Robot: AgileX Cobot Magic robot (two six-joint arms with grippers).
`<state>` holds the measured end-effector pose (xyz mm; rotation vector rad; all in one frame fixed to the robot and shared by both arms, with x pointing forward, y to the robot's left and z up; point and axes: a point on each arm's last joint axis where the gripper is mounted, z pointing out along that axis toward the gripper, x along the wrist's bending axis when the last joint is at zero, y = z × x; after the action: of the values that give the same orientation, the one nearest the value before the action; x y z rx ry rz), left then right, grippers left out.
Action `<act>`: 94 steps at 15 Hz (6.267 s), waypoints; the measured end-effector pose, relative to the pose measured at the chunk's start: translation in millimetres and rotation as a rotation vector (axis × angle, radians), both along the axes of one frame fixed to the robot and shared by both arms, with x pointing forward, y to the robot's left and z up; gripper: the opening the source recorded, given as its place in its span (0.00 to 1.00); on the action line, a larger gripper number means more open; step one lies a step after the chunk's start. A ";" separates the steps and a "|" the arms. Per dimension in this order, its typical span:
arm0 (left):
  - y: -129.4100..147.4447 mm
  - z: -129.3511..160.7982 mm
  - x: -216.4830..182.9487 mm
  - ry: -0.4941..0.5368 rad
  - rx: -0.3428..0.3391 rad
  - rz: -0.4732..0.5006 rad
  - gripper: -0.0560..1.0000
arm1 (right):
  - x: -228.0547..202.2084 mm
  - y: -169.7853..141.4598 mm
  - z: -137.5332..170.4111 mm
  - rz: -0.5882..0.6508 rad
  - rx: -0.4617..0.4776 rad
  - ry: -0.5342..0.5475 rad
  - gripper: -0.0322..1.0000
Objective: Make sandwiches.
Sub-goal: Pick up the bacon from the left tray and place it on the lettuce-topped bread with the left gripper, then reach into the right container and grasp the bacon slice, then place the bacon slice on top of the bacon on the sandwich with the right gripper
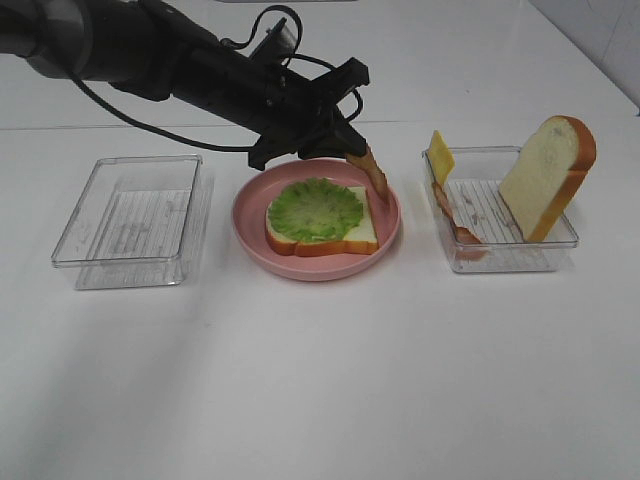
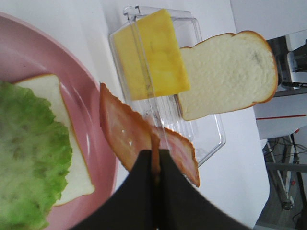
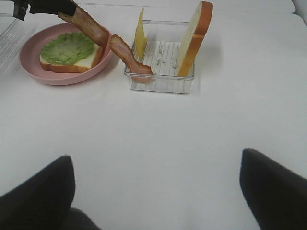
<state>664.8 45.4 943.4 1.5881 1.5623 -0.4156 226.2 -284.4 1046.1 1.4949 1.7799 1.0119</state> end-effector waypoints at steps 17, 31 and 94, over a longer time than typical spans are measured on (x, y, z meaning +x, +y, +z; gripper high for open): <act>70.1 84.7 -28.6 -0.116 0.580 -0.159 0.84 | 0.0 0.0 0.0 0.000 0.000 0.000 0.88; 183.9 267.1 -267.4 -0.426 0.624 -0.012 0.84 | 0.0 0.0 0.0 0.000 0.000 0.000 0.88; 259.6 109.5 -430.3 -0.753 0.568 0.159 0.84 | 422.7 102.5 -32.1 0.144 0.103 0.973 0.03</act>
<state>234.5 304.9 1052.9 1.7166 1.2277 0.7095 648.9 -181.9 1014.0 2.1614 2.5241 0.4260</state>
